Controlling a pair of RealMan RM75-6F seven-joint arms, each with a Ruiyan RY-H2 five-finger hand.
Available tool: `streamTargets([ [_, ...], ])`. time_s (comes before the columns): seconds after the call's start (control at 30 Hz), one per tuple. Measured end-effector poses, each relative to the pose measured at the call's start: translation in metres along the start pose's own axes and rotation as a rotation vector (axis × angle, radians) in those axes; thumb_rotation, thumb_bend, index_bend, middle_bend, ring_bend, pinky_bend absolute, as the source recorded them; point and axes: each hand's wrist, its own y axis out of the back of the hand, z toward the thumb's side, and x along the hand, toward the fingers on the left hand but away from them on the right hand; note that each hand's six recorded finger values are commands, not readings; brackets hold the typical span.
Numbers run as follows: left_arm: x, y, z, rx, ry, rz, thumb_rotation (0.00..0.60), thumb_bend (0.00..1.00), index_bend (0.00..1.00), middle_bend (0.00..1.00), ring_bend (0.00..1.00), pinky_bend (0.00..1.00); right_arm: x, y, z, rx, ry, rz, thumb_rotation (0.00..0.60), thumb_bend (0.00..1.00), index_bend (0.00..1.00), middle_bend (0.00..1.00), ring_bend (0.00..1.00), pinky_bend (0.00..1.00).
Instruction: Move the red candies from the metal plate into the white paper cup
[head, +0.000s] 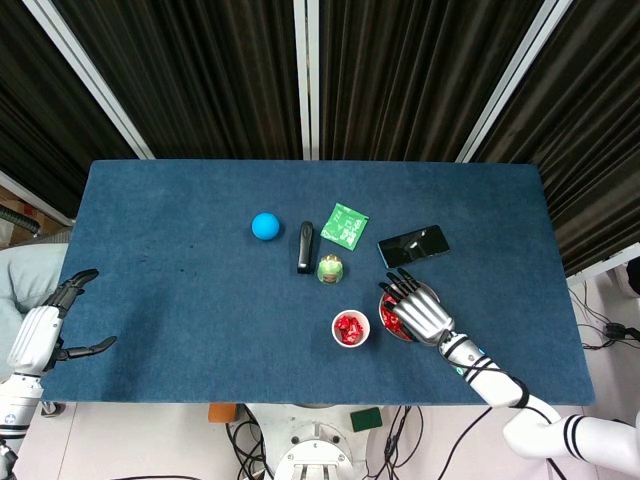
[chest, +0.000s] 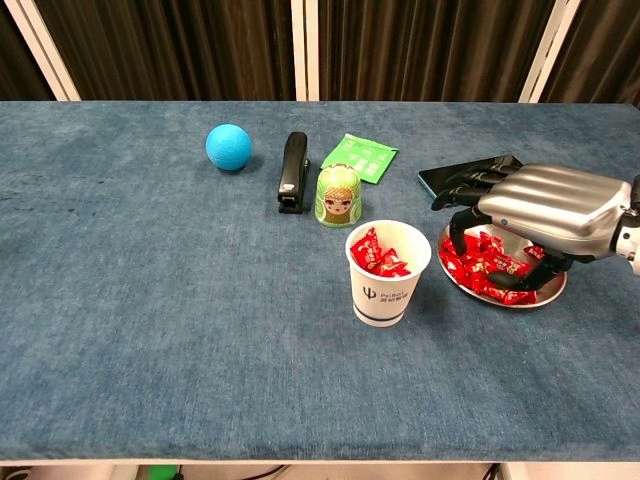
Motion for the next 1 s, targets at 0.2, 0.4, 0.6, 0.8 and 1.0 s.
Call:
streamTargets([
  [0.2,0.0,0.0,-0.001,-0.001,0.001,-0.002,0.6,0.1,0.14,0.11,0.12,0.25,-0.001,0.0,0.0,0.002,-0.001,-0.004,0.6,0.36,0.48,0.09,0.0,0.0],
  [0.4,0.001,0.0,0.0,0.0,-0.001,-0.001,0.6,0.1,0.14,0.11,0.12,0.25,-0.001,0.001,0.0,0.002,-0.001,-0.008,0.6,0.37,0.53,0.1,0.0,0.0],
  [0.6,0.001,0.0,0.0,0.0,-0.001,-0.002,0.6,0.1,0.14,0.11,0.12,0.25,0.0,0.003,-0.001,-0.001,-0.002,-0.017,0.6,0.39,0.59,0.1,0.0,0.0],
  [0.8,0.001,0.001,0.001,0.001,-0.003,-0.001,0.6,0.1,0.14,0.11,0.12,0.25,0.002,0.008,-0.002,-0.005,-0.002,-0.039,0.6,0.39,0.61,0.1,0.0,0.0],
  [1.0,0.001,0.0,0.001,0.001,-0.004,-0.001,0.6,0.1,0.14,0.11,0.12,0.25,0.007,0.023,-0.004,-0.011,0.0,-0.09,0.6,0.39,0.62,0.11,0.0,0.0],
])
